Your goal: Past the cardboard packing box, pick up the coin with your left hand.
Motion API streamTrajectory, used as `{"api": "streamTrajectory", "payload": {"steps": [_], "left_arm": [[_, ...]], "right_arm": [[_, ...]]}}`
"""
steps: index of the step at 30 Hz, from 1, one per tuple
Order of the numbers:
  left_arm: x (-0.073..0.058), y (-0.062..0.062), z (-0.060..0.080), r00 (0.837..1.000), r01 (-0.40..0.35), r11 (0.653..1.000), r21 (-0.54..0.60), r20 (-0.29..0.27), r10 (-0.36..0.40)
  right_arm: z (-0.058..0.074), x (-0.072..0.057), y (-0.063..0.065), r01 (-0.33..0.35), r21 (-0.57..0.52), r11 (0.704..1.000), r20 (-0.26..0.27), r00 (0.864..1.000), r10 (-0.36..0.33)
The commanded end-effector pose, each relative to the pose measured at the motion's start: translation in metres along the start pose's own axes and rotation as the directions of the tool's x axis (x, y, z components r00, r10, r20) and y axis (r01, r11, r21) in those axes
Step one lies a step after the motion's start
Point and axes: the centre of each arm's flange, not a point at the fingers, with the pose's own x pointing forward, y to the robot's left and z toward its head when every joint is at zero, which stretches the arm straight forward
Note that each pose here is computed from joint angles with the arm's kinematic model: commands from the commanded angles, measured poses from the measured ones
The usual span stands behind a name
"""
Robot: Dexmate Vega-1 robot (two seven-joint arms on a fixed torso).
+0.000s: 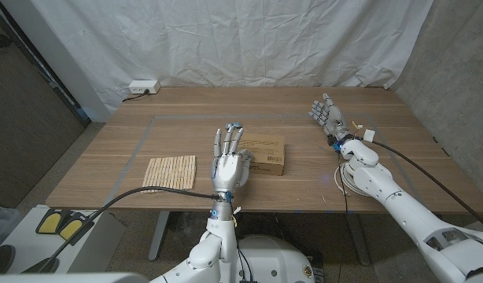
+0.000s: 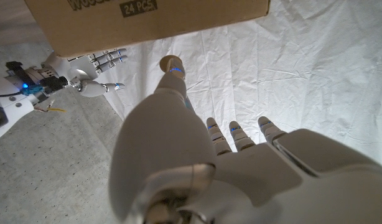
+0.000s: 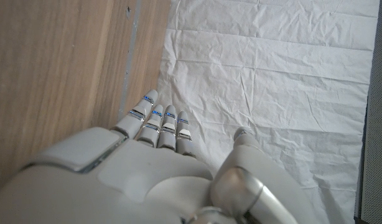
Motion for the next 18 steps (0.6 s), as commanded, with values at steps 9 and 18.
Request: {"api": "streamTrajectory", "payload": {"steps": [9,18], "left_arm": [[0.015,0.011,-0.005,1.0,0.006,1.0,-0.007,0.028,-0.006],[0.023,0.018,-0.004,0.998,-0.021,1.0,0.021,0.052,0.02]], "right_arm": [[0.004,-0.005,0.001,0.017,0.0,1.0,0.012,1.0,-0.017],[0.005,-0.005,0.003,0.021,0.001,1.0,0.019,1.0,-0.021]]}}
